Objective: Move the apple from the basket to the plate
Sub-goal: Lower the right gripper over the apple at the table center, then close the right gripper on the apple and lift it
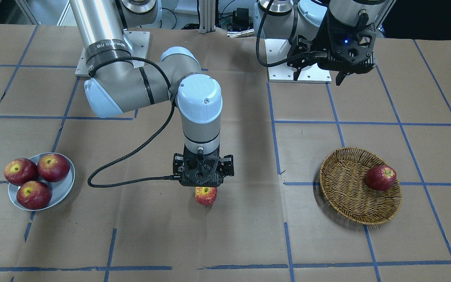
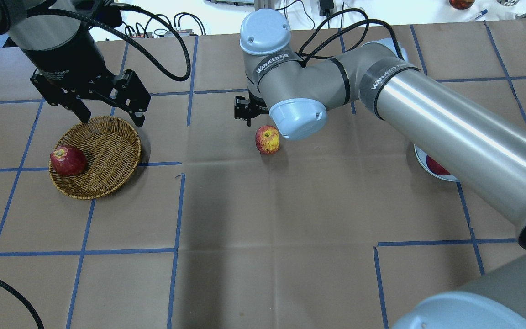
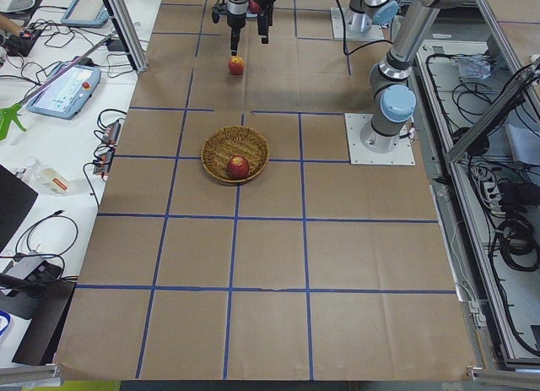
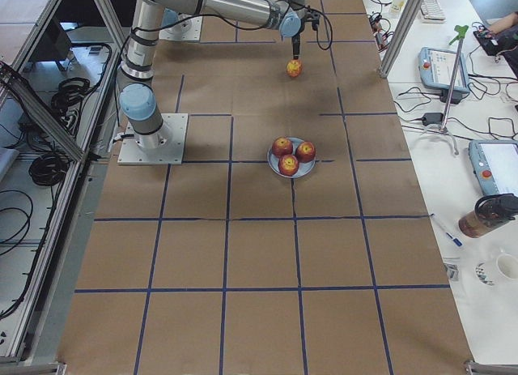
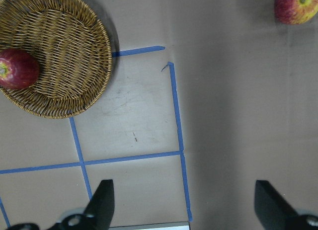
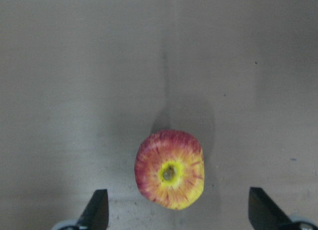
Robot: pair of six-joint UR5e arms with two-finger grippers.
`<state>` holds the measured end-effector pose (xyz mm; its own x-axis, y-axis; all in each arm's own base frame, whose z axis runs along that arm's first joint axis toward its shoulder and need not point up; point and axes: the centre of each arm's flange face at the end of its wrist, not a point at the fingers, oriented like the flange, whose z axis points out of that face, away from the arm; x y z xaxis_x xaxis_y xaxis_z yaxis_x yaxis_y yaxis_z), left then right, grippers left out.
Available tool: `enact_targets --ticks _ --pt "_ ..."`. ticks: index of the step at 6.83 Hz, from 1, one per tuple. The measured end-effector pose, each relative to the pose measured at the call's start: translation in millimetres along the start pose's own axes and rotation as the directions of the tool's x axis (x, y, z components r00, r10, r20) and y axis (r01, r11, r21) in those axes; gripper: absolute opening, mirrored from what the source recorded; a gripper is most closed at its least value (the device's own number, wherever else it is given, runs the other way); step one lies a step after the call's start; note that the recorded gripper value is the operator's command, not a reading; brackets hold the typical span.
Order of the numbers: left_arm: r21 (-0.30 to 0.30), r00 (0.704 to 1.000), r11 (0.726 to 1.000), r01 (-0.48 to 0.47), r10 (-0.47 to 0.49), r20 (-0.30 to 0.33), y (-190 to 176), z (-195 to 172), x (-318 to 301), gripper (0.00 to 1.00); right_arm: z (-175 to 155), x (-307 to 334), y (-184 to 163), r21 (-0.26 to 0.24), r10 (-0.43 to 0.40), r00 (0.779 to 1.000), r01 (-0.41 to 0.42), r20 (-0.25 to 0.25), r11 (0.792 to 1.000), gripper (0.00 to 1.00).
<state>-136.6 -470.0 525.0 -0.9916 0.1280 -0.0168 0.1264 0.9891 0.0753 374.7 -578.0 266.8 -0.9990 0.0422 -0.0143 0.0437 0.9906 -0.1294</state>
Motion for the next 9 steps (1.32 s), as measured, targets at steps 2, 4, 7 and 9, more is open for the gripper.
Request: enact_targets --ticks 2,4,7,9 --pt "-0.002 1.000 1.000 0.000 0.000 0.000 0 1 0 0.99 39 -2 -3 -0.008 0.000 1.000 0.000 -0.030 1.000 1.00" --pt "-0.002 1.000 1.000 0.001 -0.001 0.001 0 0 0 0.99 65 -4 1 -0.038 -0.006 0.999 0.004 -0.045 0.999 1.00" --pt "-0.006 1.000 1.000 0.001 -0.001 0.002 0 2 0 0.99 75 -10 10 -0.059 -0.021 0.998 0.018 -0.053 0.998 0.63" --pt "-0.006 1.000 1.000 0.002 -0.002 0.000 0 3 0 0.99 77 -9 13 -0.063 -0.021 0.998 0.018 -0.057 0.998 0.60"
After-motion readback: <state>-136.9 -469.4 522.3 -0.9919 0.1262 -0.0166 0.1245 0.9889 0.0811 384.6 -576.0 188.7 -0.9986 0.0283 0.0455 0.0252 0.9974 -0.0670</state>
